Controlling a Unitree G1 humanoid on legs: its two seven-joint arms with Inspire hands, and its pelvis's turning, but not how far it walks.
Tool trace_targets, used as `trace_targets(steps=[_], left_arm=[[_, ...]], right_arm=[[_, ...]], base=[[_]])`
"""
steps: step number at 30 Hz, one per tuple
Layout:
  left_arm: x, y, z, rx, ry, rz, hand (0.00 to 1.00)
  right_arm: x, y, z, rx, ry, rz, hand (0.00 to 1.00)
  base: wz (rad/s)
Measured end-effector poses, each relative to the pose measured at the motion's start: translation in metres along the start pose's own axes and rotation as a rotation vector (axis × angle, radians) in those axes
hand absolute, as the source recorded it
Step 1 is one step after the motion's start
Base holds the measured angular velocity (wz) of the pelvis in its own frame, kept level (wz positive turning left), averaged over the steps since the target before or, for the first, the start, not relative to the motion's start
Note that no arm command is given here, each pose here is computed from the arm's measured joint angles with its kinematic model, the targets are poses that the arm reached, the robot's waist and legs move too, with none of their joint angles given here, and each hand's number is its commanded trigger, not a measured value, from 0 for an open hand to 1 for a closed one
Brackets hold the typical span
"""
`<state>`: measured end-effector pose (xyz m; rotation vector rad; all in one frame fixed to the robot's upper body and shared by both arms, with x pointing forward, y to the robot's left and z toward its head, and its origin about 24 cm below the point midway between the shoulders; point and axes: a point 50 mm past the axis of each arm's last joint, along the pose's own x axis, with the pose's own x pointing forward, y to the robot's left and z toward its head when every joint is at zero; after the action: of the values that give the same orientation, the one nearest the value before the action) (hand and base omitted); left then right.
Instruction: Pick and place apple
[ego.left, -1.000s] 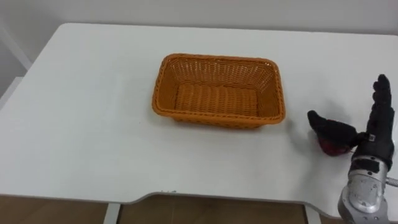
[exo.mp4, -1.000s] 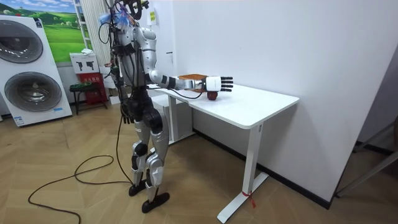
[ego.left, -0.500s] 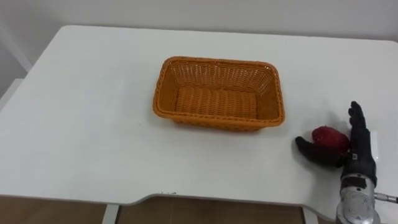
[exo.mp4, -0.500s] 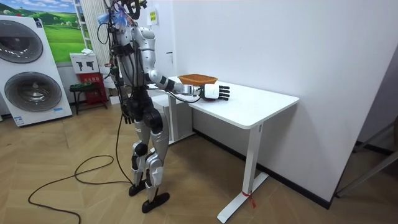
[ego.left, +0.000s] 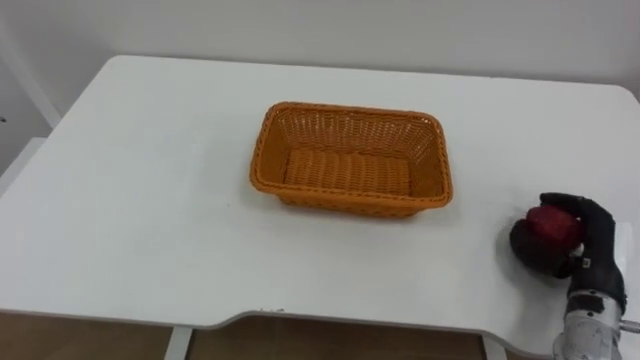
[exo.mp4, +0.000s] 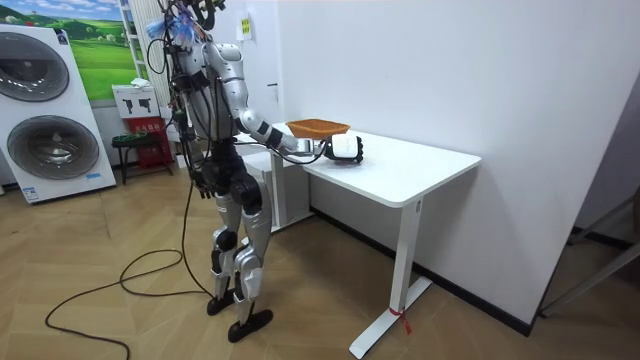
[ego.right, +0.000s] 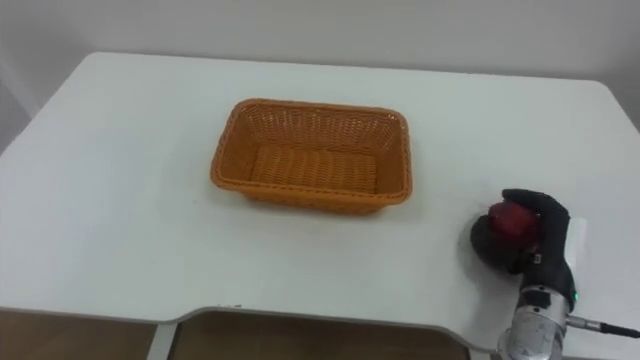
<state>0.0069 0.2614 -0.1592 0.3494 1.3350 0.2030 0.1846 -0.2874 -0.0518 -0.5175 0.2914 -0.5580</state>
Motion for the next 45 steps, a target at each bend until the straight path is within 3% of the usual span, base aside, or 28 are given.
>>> trace_targets(steps=[14,26,41,42,43,45], left_arm=[[0.000,-0.001,-0.004,-0.003,0.015,0.005,0.00],[-0.002,-0.008,-0.011,0.015,0.044,-0.052,0.00],[0.000,-0.014,0.001,0.068,0.004,-0.065,0.00],[0.001,-0.014,0.003,0.068,0.000,-0.065,0.00],[0.001,-0.014,0.006,0.069,-0.008,-0.065,0.00],[0.002,-0.014,0.010,0.070,-0.019,-0.064,0.00]], right_arm=[[0.001,0.000,0.016,0.029,-0.028,-0.036,1.00],[-0.005,0.002,0.093,0.200,-0.316,-0.050,1.00],[-0.025,0.031,0.155,0.253,-0.554,0.183,1.00],[-0.027,0.033,0.159,0.260,-0.572,0.203,0.17],[-0.029,0.036,0.163,0.261,-0.588,0.228,0.00],[-0.032,0.043,0.168,0.248,-0.614,0.275,0.00]], base=[[-0.04],[-0.01],[0.00],[0.00],[0.00],[0.03]])
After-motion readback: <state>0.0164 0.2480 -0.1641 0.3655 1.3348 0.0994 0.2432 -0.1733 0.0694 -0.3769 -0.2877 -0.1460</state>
